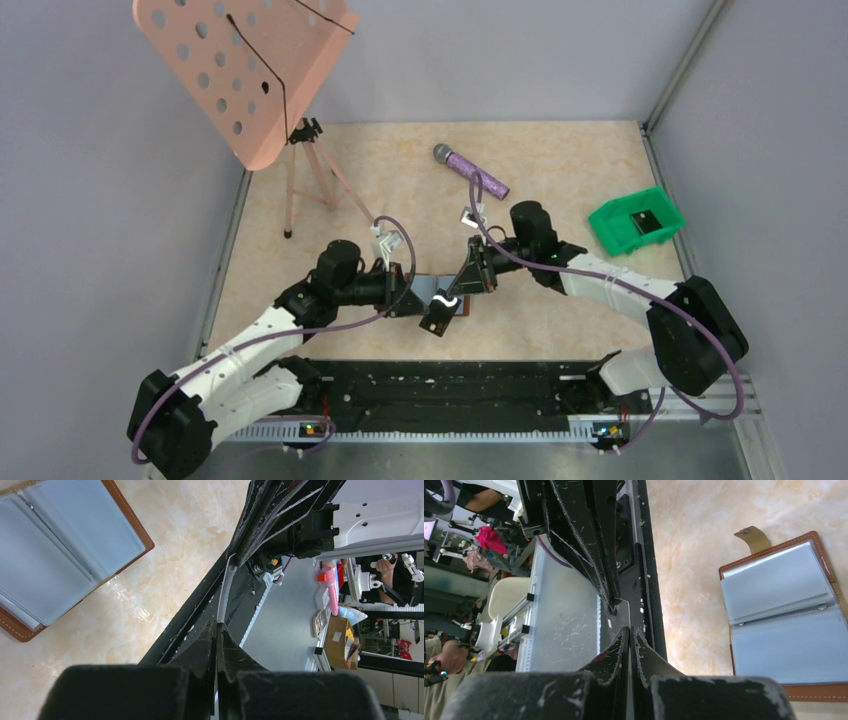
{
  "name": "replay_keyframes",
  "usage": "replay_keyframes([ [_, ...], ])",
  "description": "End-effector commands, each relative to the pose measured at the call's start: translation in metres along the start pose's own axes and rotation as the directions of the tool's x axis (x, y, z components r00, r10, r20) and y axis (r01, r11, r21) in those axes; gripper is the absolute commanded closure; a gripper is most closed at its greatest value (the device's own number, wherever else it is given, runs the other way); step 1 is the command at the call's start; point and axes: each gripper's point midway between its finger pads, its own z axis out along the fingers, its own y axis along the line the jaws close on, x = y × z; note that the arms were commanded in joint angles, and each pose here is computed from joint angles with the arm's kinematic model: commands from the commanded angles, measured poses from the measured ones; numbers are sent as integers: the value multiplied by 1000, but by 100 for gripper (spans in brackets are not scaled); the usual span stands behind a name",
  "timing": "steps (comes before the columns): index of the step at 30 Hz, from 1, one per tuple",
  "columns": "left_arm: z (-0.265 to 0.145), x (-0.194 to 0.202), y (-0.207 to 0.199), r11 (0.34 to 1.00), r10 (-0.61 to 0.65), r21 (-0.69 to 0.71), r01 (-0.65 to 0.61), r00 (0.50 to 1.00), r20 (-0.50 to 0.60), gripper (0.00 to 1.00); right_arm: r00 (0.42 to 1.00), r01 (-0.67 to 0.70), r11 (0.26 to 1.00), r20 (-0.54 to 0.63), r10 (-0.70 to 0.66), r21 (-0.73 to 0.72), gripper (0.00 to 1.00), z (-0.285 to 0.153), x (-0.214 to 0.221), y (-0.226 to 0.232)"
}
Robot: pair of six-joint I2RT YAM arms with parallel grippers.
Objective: Take the credit cards out of the card holder
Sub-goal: Place the credit card in the storage box.
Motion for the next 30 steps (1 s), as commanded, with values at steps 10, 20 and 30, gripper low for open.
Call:
replay_keyframes([
  [10, -6, -40, -10, 996, 72, -62, -65, 991, 111, 51, 993, 0, 1000, 119, 3, -22, 100, -10, -28, 16],
  [20, -32, -66, -13, 969, 169, -210, -130, 970, 177, 1, 925, -208, 953, 360, 119, 220, 100, -59, -65, -38],
  [30, -85, -93, -4, 835, 364, -488, -256, 921, 139, 1, 658, -536, 667, 751, -54, 517, 100, -211, -109, -97],
])
